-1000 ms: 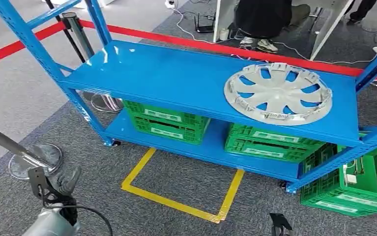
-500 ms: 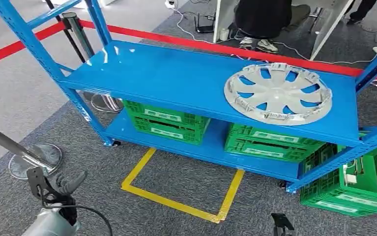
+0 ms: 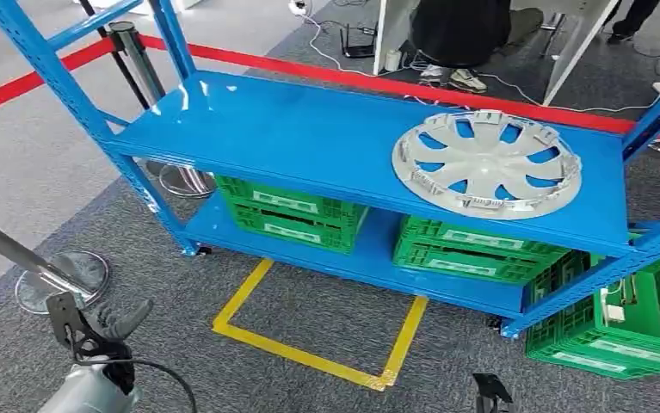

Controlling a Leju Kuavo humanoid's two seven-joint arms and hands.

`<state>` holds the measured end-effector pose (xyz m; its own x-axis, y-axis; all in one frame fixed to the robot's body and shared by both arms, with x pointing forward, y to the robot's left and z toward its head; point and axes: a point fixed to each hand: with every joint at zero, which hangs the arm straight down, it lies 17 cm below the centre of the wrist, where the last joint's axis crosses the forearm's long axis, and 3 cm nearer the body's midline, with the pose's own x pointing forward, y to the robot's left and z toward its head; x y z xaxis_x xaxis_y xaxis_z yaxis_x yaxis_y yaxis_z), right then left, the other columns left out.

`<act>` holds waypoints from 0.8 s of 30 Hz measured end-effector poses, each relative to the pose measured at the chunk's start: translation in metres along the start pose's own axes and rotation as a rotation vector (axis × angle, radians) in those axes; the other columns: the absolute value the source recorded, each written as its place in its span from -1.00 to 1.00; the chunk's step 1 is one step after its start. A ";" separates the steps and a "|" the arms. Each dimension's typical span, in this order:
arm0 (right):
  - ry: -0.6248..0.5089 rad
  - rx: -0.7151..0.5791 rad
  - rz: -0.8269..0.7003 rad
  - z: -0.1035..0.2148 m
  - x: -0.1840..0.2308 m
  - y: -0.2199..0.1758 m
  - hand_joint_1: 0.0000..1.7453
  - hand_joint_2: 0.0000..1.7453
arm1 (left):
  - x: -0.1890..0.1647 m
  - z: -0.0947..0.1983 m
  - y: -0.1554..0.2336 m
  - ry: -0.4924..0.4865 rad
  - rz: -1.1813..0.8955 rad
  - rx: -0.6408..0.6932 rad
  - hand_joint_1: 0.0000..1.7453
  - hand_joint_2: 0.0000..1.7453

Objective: Take the parts from the cabinet and place them on the table.

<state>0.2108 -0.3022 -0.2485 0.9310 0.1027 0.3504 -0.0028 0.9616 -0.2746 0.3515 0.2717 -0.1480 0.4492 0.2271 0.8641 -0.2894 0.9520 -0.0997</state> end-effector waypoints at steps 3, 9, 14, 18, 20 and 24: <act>0.000 0.000 0.000 0.000 0.000 0.000 -1.00 -1.00 | 0.000 0.000 0.000 0.000 0.000 0.000 -1.00 1.00; 0.000 0.000 0.000 0.000 0.000 0.000 -1.00 -1.00 | 0.000 0.000 0.000 0.000 0.000 0.000 -1.00 1.00; 0.000 0.000 0.000 0.000 0.000 0.000 -1.00 -1.00 | 0.000 0.000 0.000 0.000 0.000 0.000 -1.00 1.00; 0.000 0.000 0.000 0.000 0.000 0.000 -1.00 -1.00 | 0.000 0.000 0.000 0.000 0.000 0.000 -1.00 1.00; 0.000 0.000 0.000 0.000 0.000 0.000 -1.00 -1.00 | 0.000 0.000 0.000 0.000 0.000 0.000 -1.00 1.00; -0.036 -0.015 -0.012 -0.001 0.002 -0.005 -1.00 -1.00 | 0.005 0.000 0.004 -0.035 -0.025 0.016 -1.00 1.00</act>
<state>0.2127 -0.3074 -0.2471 0.9170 0.1012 0.3859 0.0134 0.9590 -0.2832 0.3527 0.2764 -0.1442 0.4263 0.1957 0.8832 -0.2919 0.9539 -0.0704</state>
